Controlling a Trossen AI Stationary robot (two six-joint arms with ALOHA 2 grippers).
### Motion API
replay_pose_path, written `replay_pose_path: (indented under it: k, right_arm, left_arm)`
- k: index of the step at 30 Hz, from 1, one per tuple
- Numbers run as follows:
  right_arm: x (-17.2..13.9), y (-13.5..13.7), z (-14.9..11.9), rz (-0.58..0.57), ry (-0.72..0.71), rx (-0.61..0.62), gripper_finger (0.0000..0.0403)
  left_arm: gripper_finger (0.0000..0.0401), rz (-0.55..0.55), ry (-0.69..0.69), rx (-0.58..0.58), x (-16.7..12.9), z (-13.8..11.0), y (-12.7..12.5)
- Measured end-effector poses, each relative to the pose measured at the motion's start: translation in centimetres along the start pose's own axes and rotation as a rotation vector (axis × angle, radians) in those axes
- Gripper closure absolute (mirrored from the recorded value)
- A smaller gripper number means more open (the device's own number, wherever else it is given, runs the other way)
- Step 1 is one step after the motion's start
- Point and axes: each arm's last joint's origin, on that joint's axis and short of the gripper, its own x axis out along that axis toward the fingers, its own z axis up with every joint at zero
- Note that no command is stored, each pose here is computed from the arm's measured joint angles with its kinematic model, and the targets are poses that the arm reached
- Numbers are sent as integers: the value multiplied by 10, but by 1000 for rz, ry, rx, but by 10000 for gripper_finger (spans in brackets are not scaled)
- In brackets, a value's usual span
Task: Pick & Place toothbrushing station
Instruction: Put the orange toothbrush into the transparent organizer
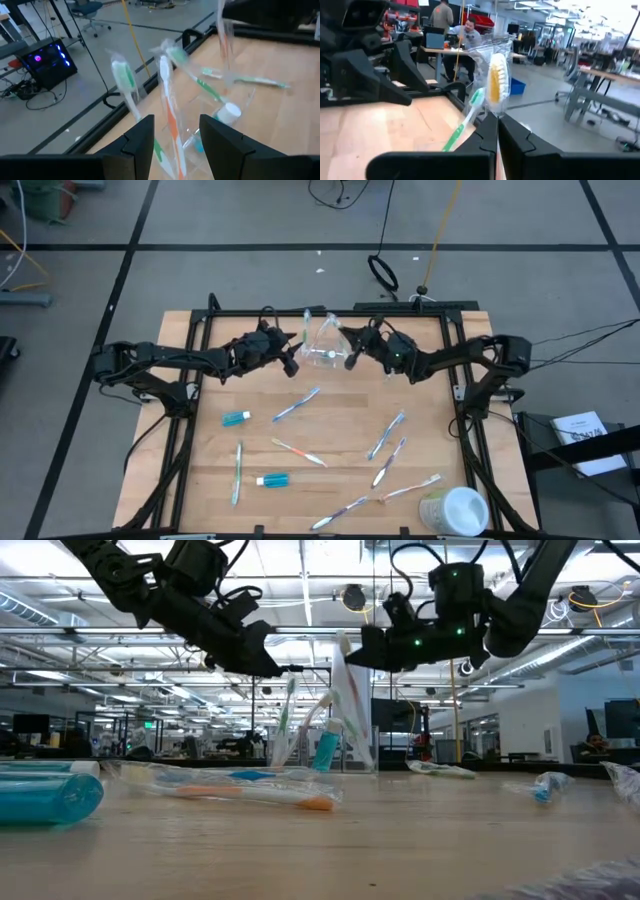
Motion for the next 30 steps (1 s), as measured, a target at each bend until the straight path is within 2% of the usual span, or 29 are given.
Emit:
replay_pose_path:
  k: [5, 8, 12, 20, 23, 30]
  right_arm:
    - [1, 1, -11, 10, 80, 31, 402]
    - [0, 3, -20, 12, 171, 68, 402]
    - [-2, 2, -22, 0, 218, 137, 402]
    - [-4, -2, -18, -98, 225, 78, 387]
    - [-6, -3, -14, -97, 233, 98, 373]
    - [-15, -11, -10, -115, 336, 100, 330]
  left_arm:
    - [238, -11, 30, -50, 0, -3, -1]
    - [238, -64, 31, -93, -1, -3, -5]
    - [238, -152, 32, -82, -4, -3, -14]
    - [238, -226, 48, -50, -11, -5, -31]
    - [238, -228, 88, -37, -12, -9, -34]
    - [238, -99, 220, -52, -15, -22, -30]
